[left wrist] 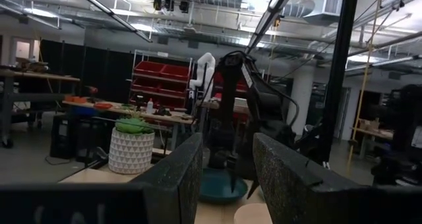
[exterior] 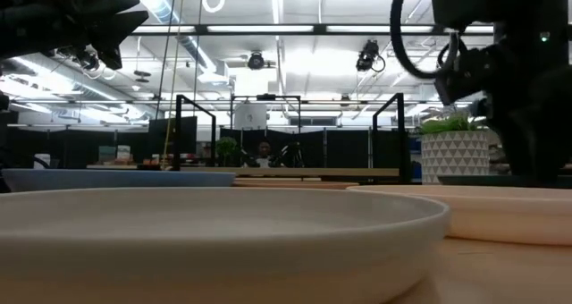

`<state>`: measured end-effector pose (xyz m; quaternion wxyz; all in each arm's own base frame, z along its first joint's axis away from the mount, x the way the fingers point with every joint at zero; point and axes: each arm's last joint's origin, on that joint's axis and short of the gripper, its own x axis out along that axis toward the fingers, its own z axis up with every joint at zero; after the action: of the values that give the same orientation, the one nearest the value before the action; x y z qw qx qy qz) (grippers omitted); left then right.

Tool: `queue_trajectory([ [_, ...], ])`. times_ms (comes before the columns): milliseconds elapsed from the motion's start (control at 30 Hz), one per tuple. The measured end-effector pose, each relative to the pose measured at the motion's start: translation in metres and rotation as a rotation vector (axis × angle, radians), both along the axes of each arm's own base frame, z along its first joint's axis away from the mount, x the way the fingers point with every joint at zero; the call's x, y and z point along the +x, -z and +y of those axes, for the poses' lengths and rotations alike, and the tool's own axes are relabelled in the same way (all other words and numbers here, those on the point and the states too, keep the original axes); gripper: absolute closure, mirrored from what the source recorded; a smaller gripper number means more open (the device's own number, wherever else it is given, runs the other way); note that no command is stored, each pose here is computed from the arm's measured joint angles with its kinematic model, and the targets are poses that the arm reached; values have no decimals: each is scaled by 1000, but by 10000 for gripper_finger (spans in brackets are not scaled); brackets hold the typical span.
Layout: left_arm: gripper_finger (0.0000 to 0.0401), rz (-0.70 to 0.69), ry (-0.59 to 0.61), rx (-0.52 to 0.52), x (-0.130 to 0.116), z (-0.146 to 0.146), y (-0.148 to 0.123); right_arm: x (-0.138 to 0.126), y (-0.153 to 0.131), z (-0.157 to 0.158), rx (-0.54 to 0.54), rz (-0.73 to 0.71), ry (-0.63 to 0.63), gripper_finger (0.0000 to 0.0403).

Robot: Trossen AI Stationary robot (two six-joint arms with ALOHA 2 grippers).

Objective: Place and stack plates onto a shelf
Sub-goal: Put the dark blue plate on the shelf

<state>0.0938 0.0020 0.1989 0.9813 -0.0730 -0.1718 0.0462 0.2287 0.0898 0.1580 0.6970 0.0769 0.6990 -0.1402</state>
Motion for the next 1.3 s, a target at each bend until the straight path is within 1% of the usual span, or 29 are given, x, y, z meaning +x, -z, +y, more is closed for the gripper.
queue_trajectory([
  [133, 259, 3, -7, 20, 0, 0, 0, -1, 8, 0, -11, 63, 22, 240],
  [433, 259, 3, -8, 23, 0, 0, 0, -1, 9, 1, 15, 80, -2, 366],
  [500, 259, 3, -8, 23, 0, 0, 0, -2, 9, 1, 15, 89, -16, 387],
  [567, 259, 3, -8, 23, 0, 0, 0, -2, 7, 1, 19, 90, -33, 390],
  [667, 259, 3, -8, 23, 0, 0, 0, 0, -2, 3, 13, 97, -66, 383],
  [733, 259, 3, -8, 23, 0, 0, 0, 5, -11, 7, 10, 80, -118, 382],
  [833, 259, 4, -8, 21, 0, 0, 0, 15, -26, 16, 24, 19, -221, 386],
  [900, 259, 4, -7, 20, 0, 0, 0, 22, -36, 20, 8, -29, -282, 388],
  [1133, 259, 6, -2, 5, 0, 0, 0, 42, -66, 23, -186, -182, -488, 388],
  [1233, 259, 8, -1, 3, 0, 0, 1, 56, -70, 16, -223, -263, -563, 388],
  [1300, 259, 9, 2, -4, 0, 0, 1, 67, -69, 5, -228, -292, -583, 388],
])
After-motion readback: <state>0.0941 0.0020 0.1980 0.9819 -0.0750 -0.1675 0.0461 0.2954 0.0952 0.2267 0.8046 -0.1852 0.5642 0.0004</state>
